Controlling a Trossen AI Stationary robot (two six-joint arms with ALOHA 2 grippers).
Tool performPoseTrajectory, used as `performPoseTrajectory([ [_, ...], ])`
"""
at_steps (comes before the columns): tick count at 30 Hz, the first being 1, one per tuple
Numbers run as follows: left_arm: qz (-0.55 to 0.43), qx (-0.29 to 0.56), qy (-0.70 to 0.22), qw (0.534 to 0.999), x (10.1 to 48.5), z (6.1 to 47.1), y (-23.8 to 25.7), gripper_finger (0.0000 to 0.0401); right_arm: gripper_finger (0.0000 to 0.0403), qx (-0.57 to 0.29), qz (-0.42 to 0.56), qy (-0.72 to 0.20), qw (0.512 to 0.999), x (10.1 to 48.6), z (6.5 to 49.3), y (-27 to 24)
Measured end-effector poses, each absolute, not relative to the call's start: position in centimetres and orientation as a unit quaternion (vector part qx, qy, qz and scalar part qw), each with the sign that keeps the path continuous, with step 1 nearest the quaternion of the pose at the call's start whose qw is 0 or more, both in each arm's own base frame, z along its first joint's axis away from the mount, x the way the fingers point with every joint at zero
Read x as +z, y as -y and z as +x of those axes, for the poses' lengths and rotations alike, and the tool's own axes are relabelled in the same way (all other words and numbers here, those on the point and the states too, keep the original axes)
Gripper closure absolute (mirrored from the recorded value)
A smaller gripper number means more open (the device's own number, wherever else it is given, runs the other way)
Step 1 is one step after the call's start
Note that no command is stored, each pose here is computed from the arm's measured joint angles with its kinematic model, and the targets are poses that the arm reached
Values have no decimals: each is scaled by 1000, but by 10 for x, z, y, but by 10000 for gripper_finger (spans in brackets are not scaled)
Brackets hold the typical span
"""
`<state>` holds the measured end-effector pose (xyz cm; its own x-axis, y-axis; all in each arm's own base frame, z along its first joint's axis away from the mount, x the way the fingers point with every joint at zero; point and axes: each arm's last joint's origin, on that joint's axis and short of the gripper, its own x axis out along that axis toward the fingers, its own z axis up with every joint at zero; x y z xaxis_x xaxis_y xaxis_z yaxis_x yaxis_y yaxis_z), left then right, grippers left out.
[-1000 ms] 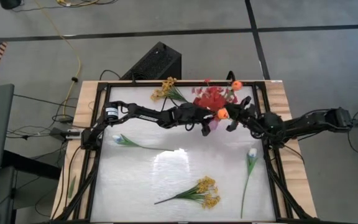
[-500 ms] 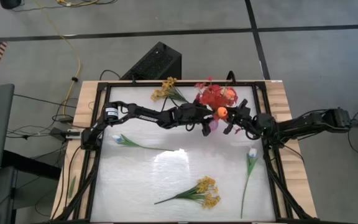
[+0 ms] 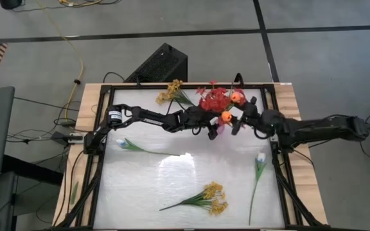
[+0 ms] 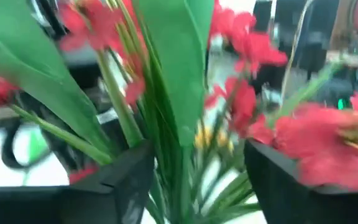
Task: Sort flowers into vase by color
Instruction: Put the orange flower into the pink flower vase
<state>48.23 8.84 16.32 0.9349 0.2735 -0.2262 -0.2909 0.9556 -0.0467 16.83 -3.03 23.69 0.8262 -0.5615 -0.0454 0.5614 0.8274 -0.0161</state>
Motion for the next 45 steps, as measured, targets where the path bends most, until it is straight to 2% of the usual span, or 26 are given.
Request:
performPoseTrajectory([
  [5, -36, 141, -114, 983, 163, 482, -88, 151, 74, -300, 2, -122, 946, 259, 159, 31],
  [10, -31, 138, -113, 983, 168, 481, -88, 150, 43, -287, -18, -148, 946, 283, 152, 29],
  [16, -28, 140, -116, 983, 179, 478, -87, 150, 37, -274, -27, -149, 950, 308, 147, 28],
  [20, -27, 138, -118, 983, 181, 478, -87, 149, 37, -258, -16, -175, 950, 304, 146, 28],
  [25, -28, 132, -123, 983, 180, 478, -85, 149, 37, -246, -62, -203, 946, 302, 147, 27],
  [30, -28, 131, -135, 982, 177, 478, -85, 149, 37, -228, -119, -269, 928, 303, 141, 27],
  [34, -28, 131, -135, 982, 177, 478, -85, 149, 37, -227, -187, -259, 920, 310, 143, 28],
  [37, -28, 131, -133, 982, 177, 478, -85, 149, 37, -271, -217, -226, 910, 319, 145, 30],
  [41, -30, 130, -137, 981, 177, 478, -84, 149, 37, -314, -173, -167, 919, 329, 146, 33],
  [45, -30, 130, -143, 981, 175, 477, -84, 149, 37, -332, -102, -151, 925, 328, 145, 35],
])
